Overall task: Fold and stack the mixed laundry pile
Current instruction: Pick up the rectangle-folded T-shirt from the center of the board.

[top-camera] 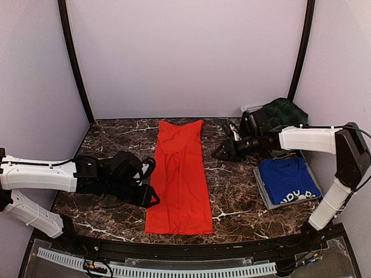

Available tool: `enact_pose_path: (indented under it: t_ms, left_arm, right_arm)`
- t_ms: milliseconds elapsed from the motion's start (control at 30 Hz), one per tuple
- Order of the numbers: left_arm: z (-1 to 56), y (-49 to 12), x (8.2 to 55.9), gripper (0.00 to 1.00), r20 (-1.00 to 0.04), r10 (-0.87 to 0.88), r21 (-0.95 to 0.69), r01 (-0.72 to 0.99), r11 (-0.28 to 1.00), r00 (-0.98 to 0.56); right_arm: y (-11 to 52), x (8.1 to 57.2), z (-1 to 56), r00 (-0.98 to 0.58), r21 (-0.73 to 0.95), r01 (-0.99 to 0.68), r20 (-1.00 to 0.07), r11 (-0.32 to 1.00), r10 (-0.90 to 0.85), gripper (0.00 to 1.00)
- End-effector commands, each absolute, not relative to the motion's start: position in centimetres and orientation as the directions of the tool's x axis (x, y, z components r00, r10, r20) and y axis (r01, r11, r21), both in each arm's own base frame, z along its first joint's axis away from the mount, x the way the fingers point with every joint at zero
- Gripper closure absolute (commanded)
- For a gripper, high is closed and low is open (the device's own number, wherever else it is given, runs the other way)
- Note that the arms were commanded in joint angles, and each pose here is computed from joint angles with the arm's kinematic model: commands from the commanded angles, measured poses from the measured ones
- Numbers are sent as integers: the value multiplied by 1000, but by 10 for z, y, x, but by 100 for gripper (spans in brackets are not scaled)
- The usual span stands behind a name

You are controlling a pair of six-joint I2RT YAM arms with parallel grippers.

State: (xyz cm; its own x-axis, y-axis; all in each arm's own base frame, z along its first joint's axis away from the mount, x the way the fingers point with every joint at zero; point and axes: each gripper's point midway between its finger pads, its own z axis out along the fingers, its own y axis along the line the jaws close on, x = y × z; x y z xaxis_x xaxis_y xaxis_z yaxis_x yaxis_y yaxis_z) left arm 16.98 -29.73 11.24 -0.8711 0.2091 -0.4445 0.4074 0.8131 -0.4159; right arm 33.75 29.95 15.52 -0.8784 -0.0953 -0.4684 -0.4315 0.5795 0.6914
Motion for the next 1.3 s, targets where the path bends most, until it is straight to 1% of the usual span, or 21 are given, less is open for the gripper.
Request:
enact_pose_path:
  t_ms: [0,33,100,167,267,400,533,667,800,1000,1100,1167,1233,1267]
  left_arm:
    - [80,-256,138,65,-263,87,-440,199,876,-961]
    - [74,-249,130,65,-224,63,-449,160,879,-973]
    - [65,-241,120,66,-180,30,-469,112,876,-983]
    - [61,-236,112,66,-153,10,-491,85,867,-988]
    - [62,-237,106,66,-142,5,-535,80,841,-990]
    - [52,-239,97,66,-115,26,-537,84,839,-993]
    - [41,-248,89,66,-91,49,-530,90,843,-995]
    - [30,-252,86,65,-68,29,-536,61,842,-997]
    - [26,-255,87,64,-65,14,-550,48,834,-998]
    - [22,-259,89,64,-69,17,-546,52,836,-997]
    - [20,-259,92,67,-78,9,-541,50,840,-997]
    - [19,-259,94,69,-82,4,-538,48,842,-997]
    - [19,-260,95,74,-89,3,-537,50,842,-996]
    - [19,-261,95,79,-92,8,-537,56,842,-996]
  right_arm:
    - [290,260,114,-925,711,-372,-340,597,-172,58]
    - [290,245,108,-931,718,-361,-315,595,-184,58]
    - [290,219,96,-941,724,-338,-265,602,-210,58]
    - [290,196,86,-945,728,-324,-226,605,-236,59]
    - [292,172,76,-949,737,-306,-184,602,-258,59]
    - [303,143,61,-943,752,-294,-127,590,-308,59]
    - [310,130,50,-937,754,-290,-98,590,-334,59]
    - [317,119,44,-930,758,-289,-79,584,-359,58]
    - [321,102,32,-923,753,-278,-37,597,-384,57]
    - [331,92,17,-916,756,-273,-15,595,-401,58]
    - [332,90,14,-916,755,-270,-10,598,-401,61]
    - [331,91,13,-917,752,-269,-9,601,-399,65]
    - [331,90,12,-916,753,-269,-7,601,-402,74]
    - [331,89,12,-915,753,-270,-7,600,-403,82]
